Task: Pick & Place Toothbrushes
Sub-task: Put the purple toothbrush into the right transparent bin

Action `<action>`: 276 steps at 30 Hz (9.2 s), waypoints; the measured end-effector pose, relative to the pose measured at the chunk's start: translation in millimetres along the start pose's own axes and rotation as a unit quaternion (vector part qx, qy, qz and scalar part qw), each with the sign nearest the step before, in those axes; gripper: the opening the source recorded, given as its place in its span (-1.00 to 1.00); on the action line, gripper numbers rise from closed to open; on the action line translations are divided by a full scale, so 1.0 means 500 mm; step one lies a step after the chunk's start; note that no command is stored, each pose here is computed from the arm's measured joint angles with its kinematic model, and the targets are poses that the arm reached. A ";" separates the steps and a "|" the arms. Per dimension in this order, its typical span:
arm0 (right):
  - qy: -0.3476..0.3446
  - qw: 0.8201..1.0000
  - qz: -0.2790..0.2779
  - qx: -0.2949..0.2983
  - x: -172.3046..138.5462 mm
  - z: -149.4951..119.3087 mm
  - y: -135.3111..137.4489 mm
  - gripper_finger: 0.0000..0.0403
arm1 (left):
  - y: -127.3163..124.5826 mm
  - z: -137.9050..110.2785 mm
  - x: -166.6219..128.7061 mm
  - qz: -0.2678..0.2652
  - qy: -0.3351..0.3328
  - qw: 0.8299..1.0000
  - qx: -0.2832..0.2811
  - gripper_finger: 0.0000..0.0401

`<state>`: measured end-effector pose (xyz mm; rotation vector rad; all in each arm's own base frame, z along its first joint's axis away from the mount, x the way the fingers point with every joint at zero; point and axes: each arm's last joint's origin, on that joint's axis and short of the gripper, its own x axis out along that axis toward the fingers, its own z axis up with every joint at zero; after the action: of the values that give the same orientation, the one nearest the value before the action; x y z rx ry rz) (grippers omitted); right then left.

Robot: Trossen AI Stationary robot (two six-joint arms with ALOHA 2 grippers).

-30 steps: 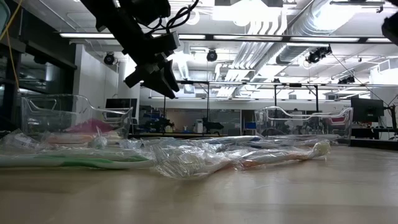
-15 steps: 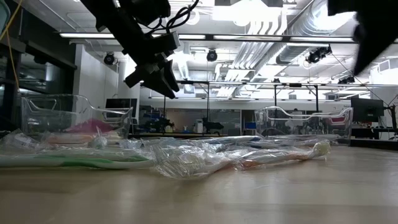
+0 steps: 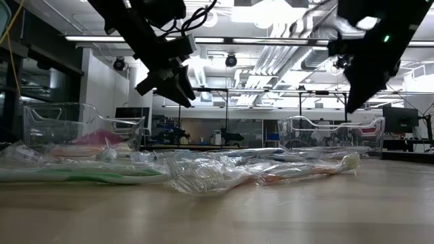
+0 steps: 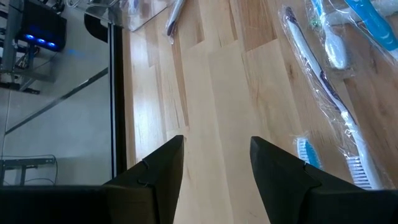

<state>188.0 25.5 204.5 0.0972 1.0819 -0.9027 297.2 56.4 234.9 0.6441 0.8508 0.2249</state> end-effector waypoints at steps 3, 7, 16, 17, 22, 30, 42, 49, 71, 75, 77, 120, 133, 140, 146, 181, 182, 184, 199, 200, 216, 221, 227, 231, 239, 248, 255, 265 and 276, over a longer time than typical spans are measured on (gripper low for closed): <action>0.016 1.000 -0.012 0.016 0.035 0.007 -0.014 -0.11 | 0.000 0.000 0.000 0.000 0.000 1.000 0.000 -0.12; 0.026 0.999 0.000 0.040 0.064 0.029 -0.027 -0.02 | 0.000 0.000 0.000 0.000 0.000 1.000 0.001 -0.12; 0.033 0.996 0.057 0.064 0.104 0.078 -0.055 0.17 | 0.000 0.000 0.000 0.000 0.000 1.000 0.001 -0.12; 0.035 0.995 0.062 0.072 0.110 0.079 -0.058 0.17 | 0.000 0.000 0.000 0.000 0.000 1.000 0.001 -0.12; 0.044 0.991 0.071 0.101 0.151 0.063 -0.072 0.16 | 0.000 0.000 0.000 0.000 0.000 1.000 0.001 -0.12; 0.062 0.984 0.037 0.162 0.205 0.000 -0.085 0.15 | 0.000 0.000 0.000 0.000 0.000 1.000 0.001 -0.12; 0.014 0.989 0.041 0.142 0.223 -0.013 -0.079 0.15 | 0.001 0.001 0.000 0.001 -0.002 1.000 -0.001 -0.12; 0.021 0.985 0.052 0.165 0.223 -0.014 -0.078 0.15 | 0.001 0.001 0.000 0.001 -0.001 1.000 -0.001 -0.12; 0.035 0.984 0.056 0.168 0.223 -0.018 -0.078 -0.64 | 0.000 0.000 0.000 0.001 -0.001 1.000 -0.001 -0.12; 0.035 0.984 0.056 0.167 0.223 -0.018 -0.078 -0.80 | 0.000 0.000 0.000 0.001 -0.001 1.000 -0.001 -0.12; 0.035 0.984 0.056 0.167 0.223 -0.018 -0.078 -0.89 | 0.000 0.000 0.000 0.001 -0.001 1.000 -0.001 -0.12; -0.200 0.856 0.475 -0.023 0.068 0.045 -0.055 -0.98 | 0.000 0.000 0.001 0.000 -0.001 1.000 -0.001 -0.12; -0.262 0.896 0.359 -0.014 0.064 0.051 -0.084 -0.98 | 0.000 0.000 0.001 0.000 -0.001 1.000 -0.001 -0.12; -0.283 0.926 0.251 0.017 0.050 0.040 -0.117 -0.98 | 0.000 0.001 0.001 0.001 -0.001 1.000 -0.001 -0.12; -0.267 0.954 0.134 0.013 0.053 0.020 -0.140 -0.98 | 0.000 0.001 0.001 0.001 -0.001 1.000 -0.003 -0.12; -0.070 0.976 -0.199 0.057 0.168 0.007 -0.228 -0.98 | 0.000 0.000 0.001 0.000 0.000 1.000 -0.008 -0.12; -0.063 0.977 -0.196 0.052 0.173 0.007 -0.230 -0.98 | 0.000 0.000 0.001 0.000 0.000 1.000 -0.008 -0.12; -0.049 0.979 -0.194 0.044 0.180 0.006 -0.233 -0.98 | 0.000 0.000 0.001 0.000 0.000 1.000 -0.008 -0.12; 0.008 0.987 -0.161 -0.009 0.215 0.003 -0.228 -0.98 | 0.000 0.000 0.001 -0.001 0.001 1.000 -0.008 -0.12; 0.009 0.986 -0.163 -0.010 0.216 0.003 -0.228 -0.98 | 0.000 0.000 0.001 -0.001 0.001 1.000 -0.008 -0.12; -0.025 0.978 -0.203 0.041 0.204 0.009 -0.237 -0.29 | -0.001 0.000 0.001 -0.001 0.001 1.000 -0.008 -0.12; -0.064 0.976 -0.196 0.072 0.186 0.016 -0.242 -0.25 | 0.000 0.000 0.001 -0.001 0.001 1.000 -0.008 -0.12; -0.146 0.977 -0.123 0.097 0.146 0.029 -0.234 -0.27 | 0.000 0.000 0.001 -0.001 0.001 1.000 -0.008 -0.12; -0.198 0.974 -0.054 0.099 0.120 0.036 -0.224 -0.27 | 0.000 0.000 0.001 0.000 0.001 1.000 -0.008 -0.12; -0.250 0.957 0.128 0.066 0.091 0.044 -0.188 -0.27 | -0.024 -0.015 0.007 -0.070 -0.024 0.997 0.024 -0.12; -0.279 0.938 0.206 0.021 0.073 0.048 -0.163 -0.27 | -0.065 -0.028 0.046 -0.166 -0.075 0.983 0.038 -0.12; -0.280 0.936 0.215 0.013 0.069 0.046 -0.155 -0.27 | -0.089 -0.032 0.082 -0.209 -0.077 0.974 0.034 -0.12; -0.280 0.935 0.216 0.015 0.069 0.046 -0.155 -0.27 | -0.090 -0.031 0.087 -0.209 -0.071 0.975 0.020 -0.12; -0.260 0.942 0.214 0.006 0.086 0.050 -0.143 -0.27 | -0.115 -0.042 0.131 -0.211 -0.042 0.977 -0.002 -0.12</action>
<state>164.7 -58.5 207.5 0.0919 0.5285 -0.4960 319.9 48.5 148.7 0.4527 0.8838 -0.1846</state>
